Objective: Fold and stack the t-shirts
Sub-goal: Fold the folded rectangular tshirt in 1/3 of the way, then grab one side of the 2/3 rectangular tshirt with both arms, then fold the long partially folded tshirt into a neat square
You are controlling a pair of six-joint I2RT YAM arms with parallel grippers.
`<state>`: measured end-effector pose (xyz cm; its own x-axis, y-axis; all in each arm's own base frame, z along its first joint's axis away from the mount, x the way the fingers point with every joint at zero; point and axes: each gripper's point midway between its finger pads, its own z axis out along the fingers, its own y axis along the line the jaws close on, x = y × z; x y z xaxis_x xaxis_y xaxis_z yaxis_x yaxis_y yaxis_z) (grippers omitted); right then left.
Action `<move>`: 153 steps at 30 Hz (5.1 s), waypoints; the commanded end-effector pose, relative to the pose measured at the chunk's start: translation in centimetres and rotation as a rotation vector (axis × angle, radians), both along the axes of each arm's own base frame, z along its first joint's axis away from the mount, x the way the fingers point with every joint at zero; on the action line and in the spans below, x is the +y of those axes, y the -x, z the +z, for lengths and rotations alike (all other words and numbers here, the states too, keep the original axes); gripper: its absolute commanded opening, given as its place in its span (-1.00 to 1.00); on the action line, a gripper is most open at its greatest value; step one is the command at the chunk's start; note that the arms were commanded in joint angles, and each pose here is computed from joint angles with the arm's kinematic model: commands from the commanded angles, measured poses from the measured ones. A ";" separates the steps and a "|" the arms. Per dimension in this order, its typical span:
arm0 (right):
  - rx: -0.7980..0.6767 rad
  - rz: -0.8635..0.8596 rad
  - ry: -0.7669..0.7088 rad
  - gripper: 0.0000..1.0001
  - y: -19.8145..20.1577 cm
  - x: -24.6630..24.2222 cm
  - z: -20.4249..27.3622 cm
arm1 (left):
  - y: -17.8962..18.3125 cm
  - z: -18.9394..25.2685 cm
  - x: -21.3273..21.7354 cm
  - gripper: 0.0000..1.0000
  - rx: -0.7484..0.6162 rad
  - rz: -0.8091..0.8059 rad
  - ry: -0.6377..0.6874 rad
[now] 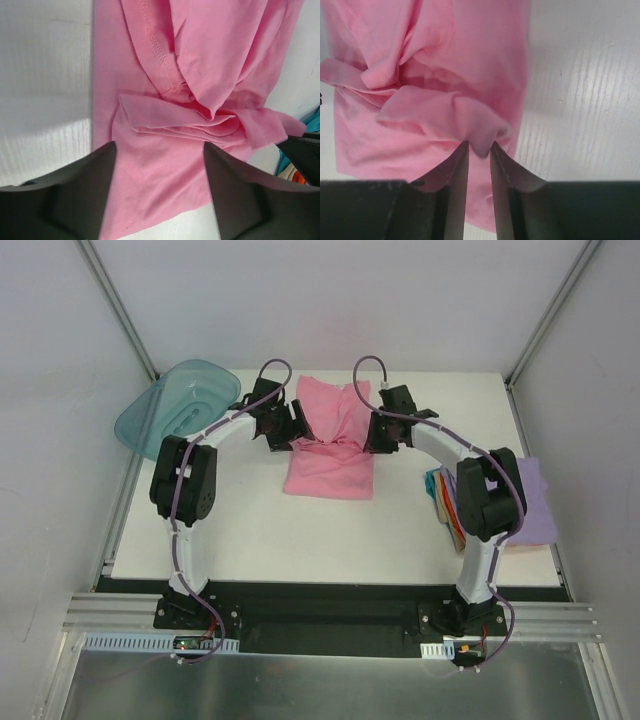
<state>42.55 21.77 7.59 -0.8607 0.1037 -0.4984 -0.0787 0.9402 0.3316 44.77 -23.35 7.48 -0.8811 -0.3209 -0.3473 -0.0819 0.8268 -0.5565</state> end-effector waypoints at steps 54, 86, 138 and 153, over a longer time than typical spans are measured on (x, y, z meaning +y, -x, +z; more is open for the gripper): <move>-0.367 0.410 -0.171 0.93 0.8 13.7 12.2 | 13.4 2.0 6.6 0.99 0.000 0.133 -0.037; 0.090 -0.037 -0.039 0.94 13.8 -2.3 0.2 | 12.5 -5.7 4.0 -1.00 0.290 0.102 0.056; 0.192 0.462 -0.399 -0.99 29.4 1.2 9.5 | 26.3 9.1 5.0 -1.00 -0.153 0.033 0.283; 0.137 0.467 -0.452 -0.99 25.6 1.2 13.0 | 21.3 13.2 6.5 -1.00 -0.294 0.150 0.166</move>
<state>15.64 22.89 18.88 -0.9278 -0.1207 -0.3531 -0.3488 0.6164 0.7060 21.11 -17.68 18.81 -0.7627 -0.4870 -0.4257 -0.0223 0.6775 -0.7352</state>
